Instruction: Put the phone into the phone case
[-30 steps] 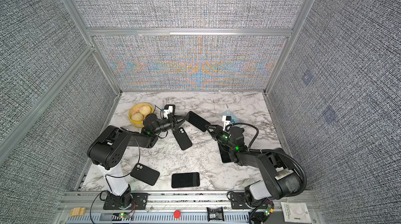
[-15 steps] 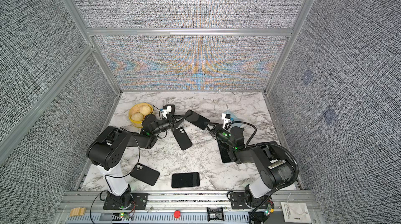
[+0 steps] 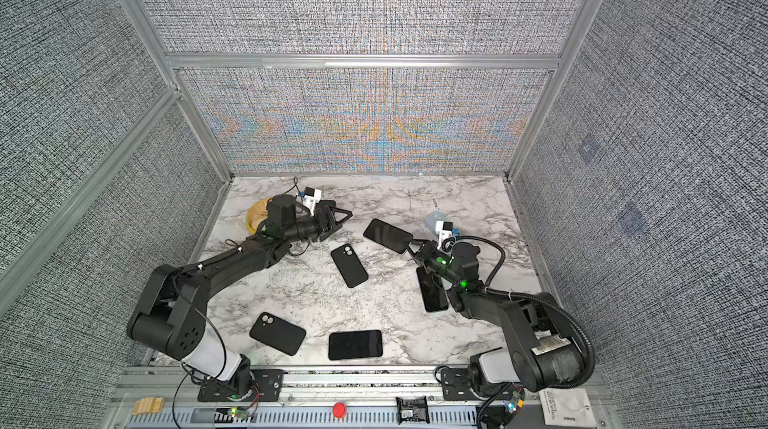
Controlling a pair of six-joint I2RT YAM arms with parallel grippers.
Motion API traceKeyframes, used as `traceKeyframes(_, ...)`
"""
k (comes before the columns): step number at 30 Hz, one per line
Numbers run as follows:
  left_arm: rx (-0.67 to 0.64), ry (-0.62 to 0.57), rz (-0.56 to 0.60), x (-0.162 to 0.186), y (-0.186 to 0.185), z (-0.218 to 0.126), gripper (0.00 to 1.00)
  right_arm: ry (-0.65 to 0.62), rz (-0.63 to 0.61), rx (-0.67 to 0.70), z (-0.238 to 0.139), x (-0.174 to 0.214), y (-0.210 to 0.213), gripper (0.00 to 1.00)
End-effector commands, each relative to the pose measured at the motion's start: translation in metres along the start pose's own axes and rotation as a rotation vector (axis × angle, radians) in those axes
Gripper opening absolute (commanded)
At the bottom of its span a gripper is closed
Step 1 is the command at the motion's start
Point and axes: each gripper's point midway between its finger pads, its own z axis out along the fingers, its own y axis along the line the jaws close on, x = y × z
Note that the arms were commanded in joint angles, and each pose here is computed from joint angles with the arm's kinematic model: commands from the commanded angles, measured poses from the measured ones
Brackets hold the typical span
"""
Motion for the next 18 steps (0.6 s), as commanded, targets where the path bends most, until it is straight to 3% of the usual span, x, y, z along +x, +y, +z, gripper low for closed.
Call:
traceKeyframes(1,-0.426,0.27,0.109,0.052,0.086,-0.018,0.81,0.044,-0.037,0.037,-0.005,0.009,-0.011,0.04)
traceKeyframes(8,-0.654,0.459,0.227,0.063,0.124,-0.016,0.77,0.094,-0.087,0.058,-0.01,0.017,-0.013,0.04)
traceKeyframes(13,-0.775,0.473,0.344,0.058,0.137,-0.012,0.71,0.131,-0.118,0.051,-0.012,0.021,-0.005,0.04)
traceKeyframes(18,-0.794,0.498,0.394,0.058,0.15,0.007,0.66,0.162,-0.127,0.046,-0.013,0.024,0.0,0.04)
